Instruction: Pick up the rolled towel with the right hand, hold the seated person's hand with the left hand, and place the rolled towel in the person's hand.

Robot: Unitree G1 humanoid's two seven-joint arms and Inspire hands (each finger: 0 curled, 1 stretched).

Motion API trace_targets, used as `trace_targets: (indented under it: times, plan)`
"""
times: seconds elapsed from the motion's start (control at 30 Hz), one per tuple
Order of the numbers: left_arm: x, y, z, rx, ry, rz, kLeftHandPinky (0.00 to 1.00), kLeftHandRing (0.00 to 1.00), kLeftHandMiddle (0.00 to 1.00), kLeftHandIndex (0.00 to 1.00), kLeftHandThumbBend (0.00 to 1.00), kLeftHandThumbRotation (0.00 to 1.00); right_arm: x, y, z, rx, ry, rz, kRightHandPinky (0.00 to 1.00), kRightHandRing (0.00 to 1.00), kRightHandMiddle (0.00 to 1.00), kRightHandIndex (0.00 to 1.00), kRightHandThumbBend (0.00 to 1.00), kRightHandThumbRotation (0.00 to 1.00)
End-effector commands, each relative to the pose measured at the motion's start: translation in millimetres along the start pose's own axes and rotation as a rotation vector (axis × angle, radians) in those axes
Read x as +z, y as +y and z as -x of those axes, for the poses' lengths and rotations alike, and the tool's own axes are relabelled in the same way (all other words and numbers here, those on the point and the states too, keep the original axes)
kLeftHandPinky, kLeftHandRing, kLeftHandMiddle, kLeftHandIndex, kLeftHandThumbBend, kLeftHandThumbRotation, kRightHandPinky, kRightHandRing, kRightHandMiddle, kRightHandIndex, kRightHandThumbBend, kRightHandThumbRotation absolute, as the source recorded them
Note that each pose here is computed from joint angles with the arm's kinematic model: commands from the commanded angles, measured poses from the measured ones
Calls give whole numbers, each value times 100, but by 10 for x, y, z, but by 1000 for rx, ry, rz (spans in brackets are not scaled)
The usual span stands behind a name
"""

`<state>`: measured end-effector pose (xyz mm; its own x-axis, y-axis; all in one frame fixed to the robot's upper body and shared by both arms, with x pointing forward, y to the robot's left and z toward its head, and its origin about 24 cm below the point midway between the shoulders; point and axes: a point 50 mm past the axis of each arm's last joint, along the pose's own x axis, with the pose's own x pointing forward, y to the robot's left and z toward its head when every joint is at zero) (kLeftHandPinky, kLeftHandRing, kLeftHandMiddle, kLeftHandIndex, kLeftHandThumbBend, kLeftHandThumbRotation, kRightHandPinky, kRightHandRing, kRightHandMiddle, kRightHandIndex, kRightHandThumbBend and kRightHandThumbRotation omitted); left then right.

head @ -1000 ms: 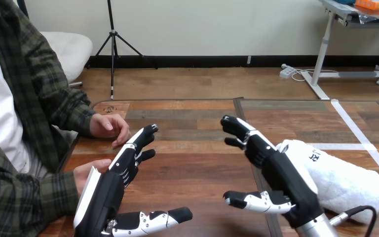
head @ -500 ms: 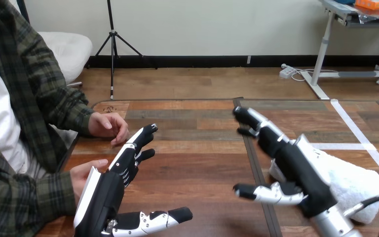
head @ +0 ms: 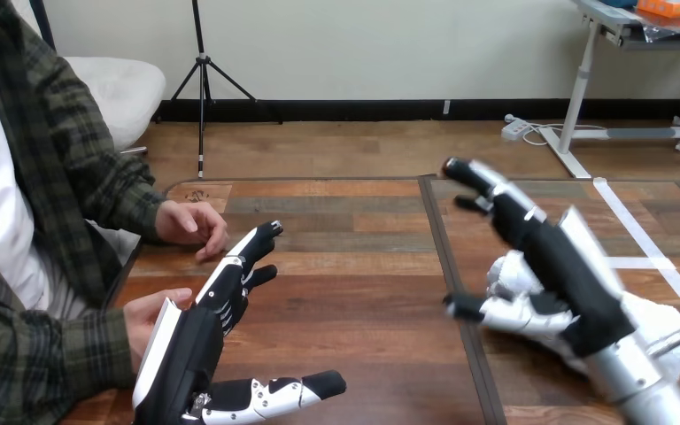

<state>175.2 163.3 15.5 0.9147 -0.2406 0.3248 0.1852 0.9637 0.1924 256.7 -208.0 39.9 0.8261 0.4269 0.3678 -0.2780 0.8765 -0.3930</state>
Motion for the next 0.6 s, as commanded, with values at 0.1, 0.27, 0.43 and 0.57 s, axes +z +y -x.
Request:
trace_targets:
  times: [0.1,0.27,0.43,0.57]
  plan:
    - [123,2,-185,2,-105,-10,86,94,95,90,100,17,251,-356,-231,-24,-56,150,91,97,93,92,100,51]
    - [125,-3,-181,2,-107,-18,86,94,94,90,100,18,311,-454,-223,-10,-6,213,91,98,92,93,100,53]
    - [126,-7,-178,6,-108,-14,86,94,94,90,100,19,390,-538,-218,18,52,272,91,98,93,94,100,54]
    - [127,-12,-176,7,-105,-12,86,93,94,89,100,19,446,-599,-218,39,104,311,91,98,93,95,100,55]
